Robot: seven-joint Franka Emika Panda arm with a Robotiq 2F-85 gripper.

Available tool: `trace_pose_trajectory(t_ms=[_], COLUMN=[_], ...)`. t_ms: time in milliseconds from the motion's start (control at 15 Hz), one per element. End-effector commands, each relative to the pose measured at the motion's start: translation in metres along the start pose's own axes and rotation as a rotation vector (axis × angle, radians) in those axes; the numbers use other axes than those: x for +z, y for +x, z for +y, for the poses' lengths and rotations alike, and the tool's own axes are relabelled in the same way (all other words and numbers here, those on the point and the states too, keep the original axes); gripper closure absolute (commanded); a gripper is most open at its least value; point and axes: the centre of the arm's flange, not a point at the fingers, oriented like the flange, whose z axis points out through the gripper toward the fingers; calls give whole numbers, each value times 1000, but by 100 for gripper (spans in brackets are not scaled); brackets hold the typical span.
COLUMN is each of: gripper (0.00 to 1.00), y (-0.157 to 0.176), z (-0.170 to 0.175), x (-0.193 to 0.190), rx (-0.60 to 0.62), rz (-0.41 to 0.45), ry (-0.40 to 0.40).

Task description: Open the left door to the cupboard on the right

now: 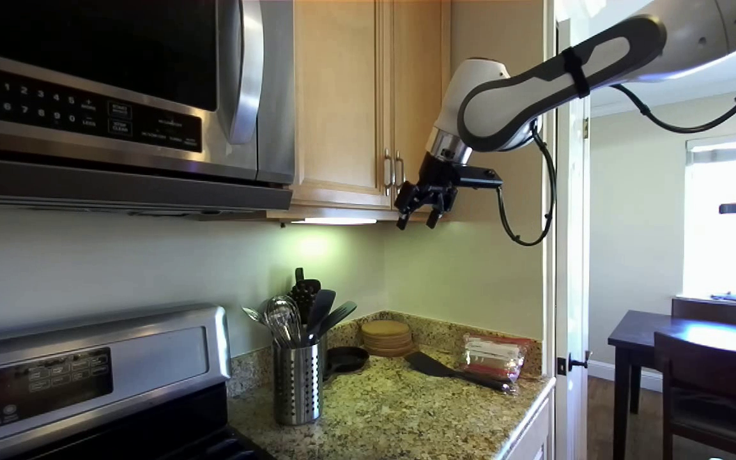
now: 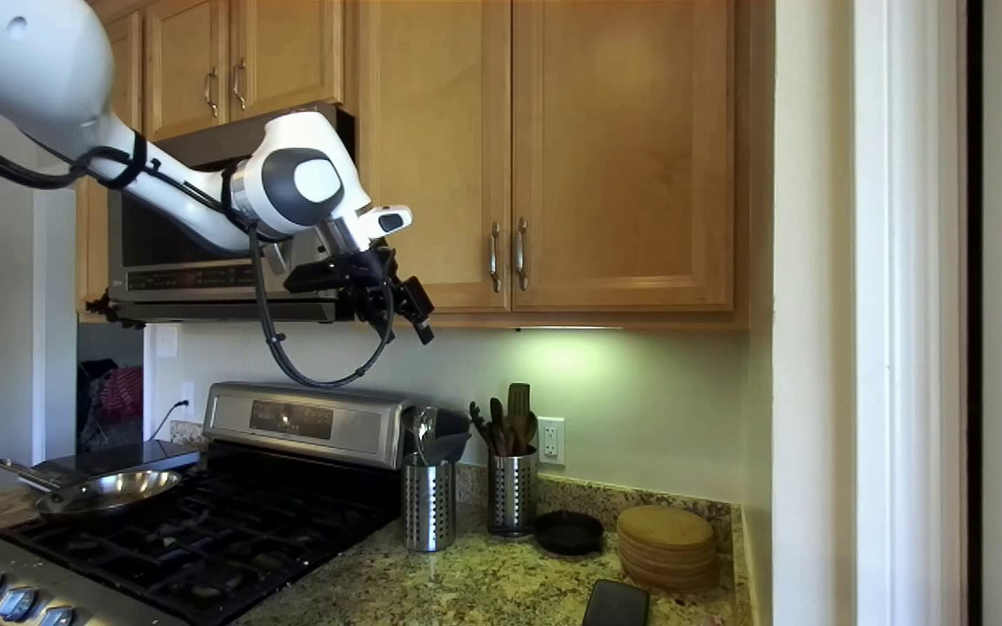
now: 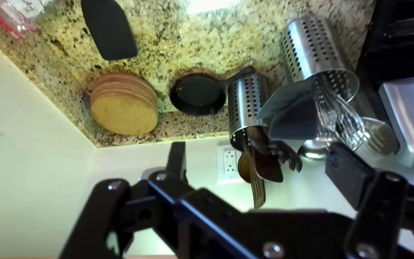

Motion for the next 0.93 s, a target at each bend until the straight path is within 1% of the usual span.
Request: trace_pose_trajectory(t_ms=[0,333,600,733,867], gripper=[0,0,0,0,0], y=[35,69,91,101,112], z=[13,31,40,42,42], x=[4,-33,-59,-63,-64], rx=[27,43,67,73,67], rz=[92,205,268,298,313], ry=[-62,-114,-100,-92,-60])
